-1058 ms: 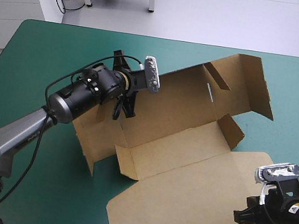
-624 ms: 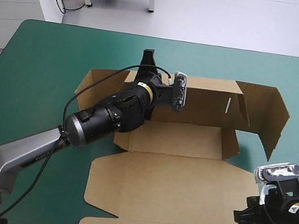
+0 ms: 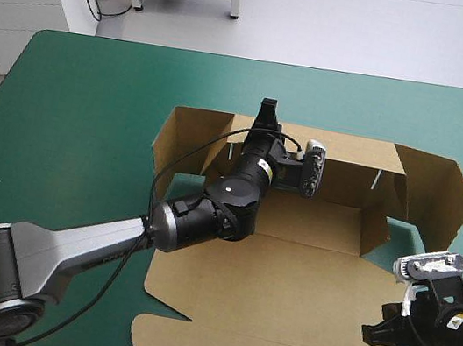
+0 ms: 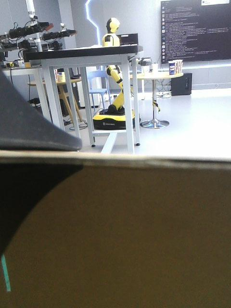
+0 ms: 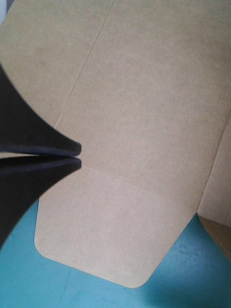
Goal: Fold the box
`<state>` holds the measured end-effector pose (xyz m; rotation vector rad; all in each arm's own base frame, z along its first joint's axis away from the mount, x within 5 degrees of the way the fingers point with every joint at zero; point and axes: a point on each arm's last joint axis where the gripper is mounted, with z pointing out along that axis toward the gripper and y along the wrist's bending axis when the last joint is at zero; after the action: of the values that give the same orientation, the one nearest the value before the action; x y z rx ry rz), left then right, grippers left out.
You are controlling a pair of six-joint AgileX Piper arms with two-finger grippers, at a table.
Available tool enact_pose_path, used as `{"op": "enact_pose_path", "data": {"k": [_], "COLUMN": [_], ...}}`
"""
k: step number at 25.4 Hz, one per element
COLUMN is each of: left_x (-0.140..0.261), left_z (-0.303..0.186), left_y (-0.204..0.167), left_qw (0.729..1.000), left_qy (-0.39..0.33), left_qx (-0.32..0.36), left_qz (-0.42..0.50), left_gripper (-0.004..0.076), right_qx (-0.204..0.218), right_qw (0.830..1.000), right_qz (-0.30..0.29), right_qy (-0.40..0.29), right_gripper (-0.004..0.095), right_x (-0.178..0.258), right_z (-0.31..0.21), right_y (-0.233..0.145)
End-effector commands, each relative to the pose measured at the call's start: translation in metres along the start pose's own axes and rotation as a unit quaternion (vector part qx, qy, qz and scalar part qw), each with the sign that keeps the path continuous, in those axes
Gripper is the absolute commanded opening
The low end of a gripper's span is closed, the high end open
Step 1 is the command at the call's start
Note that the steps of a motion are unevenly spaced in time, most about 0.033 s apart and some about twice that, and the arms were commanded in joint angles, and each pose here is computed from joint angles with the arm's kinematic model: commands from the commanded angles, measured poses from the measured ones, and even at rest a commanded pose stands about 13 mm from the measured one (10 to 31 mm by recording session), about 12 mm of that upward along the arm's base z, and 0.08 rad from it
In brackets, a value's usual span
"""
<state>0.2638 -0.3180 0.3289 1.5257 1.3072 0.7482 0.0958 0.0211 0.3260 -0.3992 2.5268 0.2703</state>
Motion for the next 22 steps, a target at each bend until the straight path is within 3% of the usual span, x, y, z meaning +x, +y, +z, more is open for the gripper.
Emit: {"op": "enact_pose_path", "data": {"k": [1,9,22], "left_x": [-0.009,-0.013,-0.02], "left_z": [-0.021,-0.021,-0.015], "left_y": [0.017,-0.017,-0.022], "left_qw": [0.998,0.998,0.995], "left_qy": [-0.029,-0.042,-0.065], "left_qx": [-0.046,-0.038,-0.061], "left_qz": [-0.027,0.015,0.038], "left_gripper": [-0.0008,-0.0008,-0.0008], "right_qx": [-0.007,-0.006,-0.007], "right_qw": [1.0,1.0,1.0], "right_qz": [0.0,0.002,0.012], "right_qy": [-0.023,-0.024,-0.021], "right_gripper": [-0.0019,-0.0019,-0.0007], "right_x": [-0.008,-0.008,-0.007], "right_z": [-0.004,-0.004,-0.004], "right_y": [0.002,0.002,0.002]}}
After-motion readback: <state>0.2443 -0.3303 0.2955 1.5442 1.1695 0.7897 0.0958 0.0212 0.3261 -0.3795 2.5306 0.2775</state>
